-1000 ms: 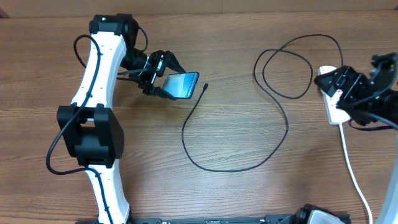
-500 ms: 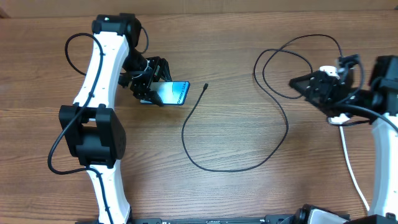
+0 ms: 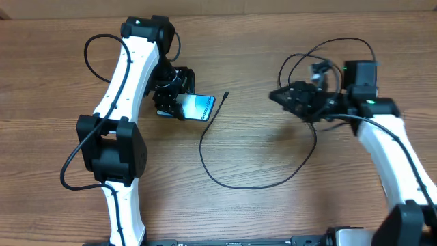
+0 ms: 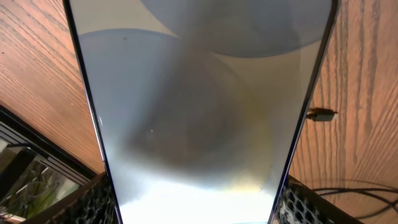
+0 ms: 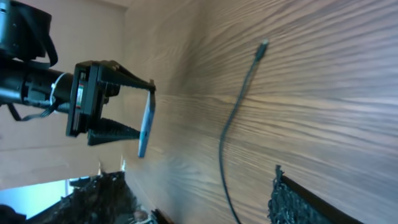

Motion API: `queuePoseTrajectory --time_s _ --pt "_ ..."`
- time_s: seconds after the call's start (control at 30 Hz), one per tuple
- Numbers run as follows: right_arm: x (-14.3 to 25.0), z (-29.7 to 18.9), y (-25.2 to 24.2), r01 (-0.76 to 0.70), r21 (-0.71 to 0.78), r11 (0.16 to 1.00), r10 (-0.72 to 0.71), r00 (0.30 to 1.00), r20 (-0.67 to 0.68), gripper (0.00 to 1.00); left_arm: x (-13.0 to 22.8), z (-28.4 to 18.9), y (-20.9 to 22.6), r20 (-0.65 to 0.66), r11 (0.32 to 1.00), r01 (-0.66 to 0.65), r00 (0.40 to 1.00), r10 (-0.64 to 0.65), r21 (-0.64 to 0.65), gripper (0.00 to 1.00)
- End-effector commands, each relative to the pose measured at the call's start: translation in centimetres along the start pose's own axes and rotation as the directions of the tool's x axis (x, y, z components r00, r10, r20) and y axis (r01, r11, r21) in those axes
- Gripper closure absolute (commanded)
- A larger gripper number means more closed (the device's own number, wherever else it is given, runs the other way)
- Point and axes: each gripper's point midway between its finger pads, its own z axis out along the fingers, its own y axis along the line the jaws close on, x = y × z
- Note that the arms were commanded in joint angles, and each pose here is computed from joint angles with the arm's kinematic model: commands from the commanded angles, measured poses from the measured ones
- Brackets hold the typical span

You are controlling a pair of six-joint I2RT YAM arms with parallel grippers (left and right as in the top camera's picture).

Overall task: Plug charger to phone and switch on socket
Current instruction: 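Grasp the phone's right edge with the right gripper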

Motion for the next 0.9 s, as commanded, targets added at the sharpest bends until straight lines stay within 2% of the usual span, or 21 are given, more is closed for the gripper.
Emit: queuePoseTrajectory --time_s 0.0,0.23,0.37,0.6,0.87 --pt "1.0 2.9 0.5 -0.141 -0.007 0.990 0.140 0.988 -0.059 0.21 0.4 -0.5 -0.3 0.020 0.999 0.029 0.999 -0.029 0.020 0.39" --pt "2.1 7.5 1.0 -0.279 0.028 0.960 0.281 0.955 -0.094 0.30 0.2 -0.3 -0.6 0.074 0.999 0.031 0.997 -0.033 0.028 0.39" --pt "2.9 9.5 1.2 -0.311 0.060 0.948 0.316 0.944 -0.097 0.36 0.7 -0.1 -0.6 0.075 0.999 0.033 0.997 -0.035 0.027 0.39" --pt "3.9 12.7 3.2 -0.286 0.023 0.958 0.287 0.951 -0.114 0.39 2.1 0.5 -0.6 0.075 1.000 0.005 0.997 -0.006 0.018 0.38" --pt "5.0 14.4 3.7 -0.271 0.062 0.961 0.275 0.958 -0.082 0.47 4.0 0.9 -0.8 0.029 0.999 -0.022 0.999 0.022 0.023 0.37"
